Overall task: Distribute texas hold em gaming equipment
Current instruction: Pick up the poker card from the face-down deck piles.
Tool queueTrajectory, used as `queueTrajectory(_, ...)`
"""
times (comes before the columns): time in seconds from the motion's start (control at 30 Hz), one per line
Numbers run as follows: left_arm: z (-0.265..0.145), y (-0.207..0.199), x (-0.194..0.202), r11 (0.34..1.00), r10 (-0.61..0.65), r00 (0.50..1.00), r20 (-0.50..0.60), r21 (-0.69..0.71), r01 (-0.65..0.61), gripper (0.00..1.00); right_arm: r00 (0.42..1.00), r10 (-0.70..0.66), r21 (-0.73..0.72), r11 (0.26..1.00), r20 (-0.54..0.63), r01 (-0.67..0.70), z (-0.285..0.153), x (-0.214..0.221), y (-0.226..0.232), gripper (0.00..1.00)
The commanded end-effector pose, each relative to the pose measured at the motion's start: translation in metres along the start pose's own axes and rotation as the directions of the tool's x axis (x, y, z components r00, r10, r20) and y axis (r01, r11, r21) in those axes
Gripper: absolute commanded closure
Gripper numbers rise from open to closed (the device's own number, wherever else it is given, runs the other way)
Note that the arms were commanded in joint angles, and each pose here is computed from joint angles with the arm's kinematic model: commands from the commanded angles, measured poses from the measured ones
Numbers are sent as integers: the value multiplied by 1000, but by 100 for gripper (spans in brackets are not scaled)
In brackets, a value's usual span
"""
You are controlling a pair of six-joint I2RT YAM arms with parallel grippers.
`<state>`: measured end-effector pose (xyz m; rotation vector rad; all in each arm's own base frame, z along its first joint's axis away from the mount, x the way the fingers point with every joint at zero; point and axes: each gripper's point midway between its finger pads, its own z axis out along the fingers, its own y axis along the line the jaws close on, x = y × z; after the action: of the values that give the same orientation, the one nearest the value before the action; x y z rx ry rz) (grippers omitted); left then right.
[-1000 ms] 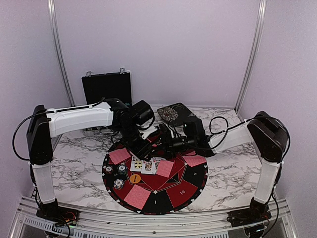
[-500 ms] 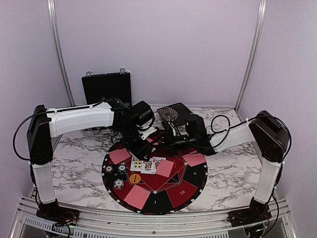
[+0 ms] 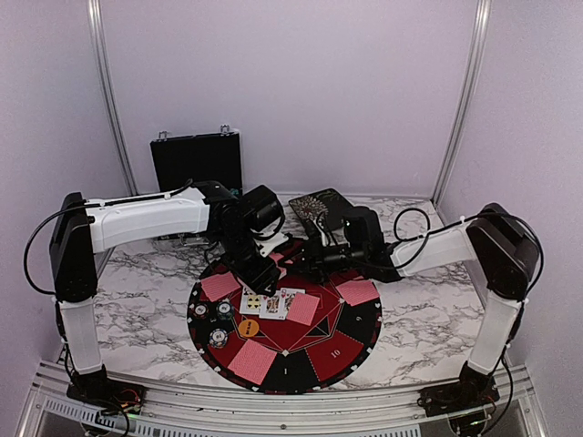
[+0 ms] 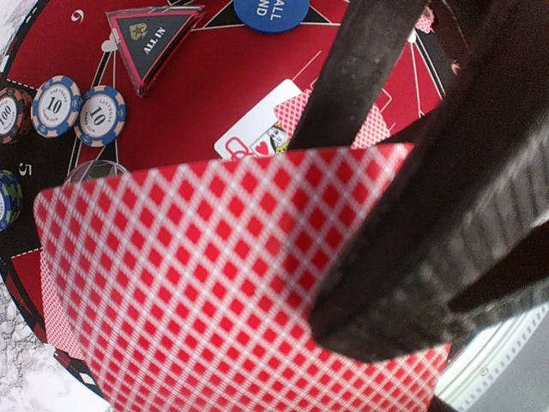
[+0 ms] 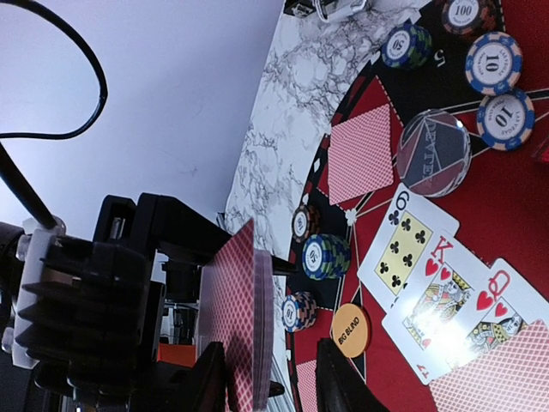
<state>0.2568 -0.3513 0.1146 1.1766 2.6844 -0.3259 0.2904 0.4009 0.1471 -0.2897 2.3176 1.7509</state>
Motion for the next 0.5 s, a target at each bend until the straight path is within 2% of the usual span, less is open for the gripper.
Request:
queueTrajectory(0.0, 0, -2, 2, 1000, 12, 1000, -11, 4, -12, 66, 999, -25, 6, 1000, 32, 25, -10, -8, 9, 67)
queueTrajectory(0.47, 6, -2, 5, 1000, 10, 999, -30, 8, -10, 65, 998, -35, -3, 999, 44, 36, -18, -11, 16, 84)
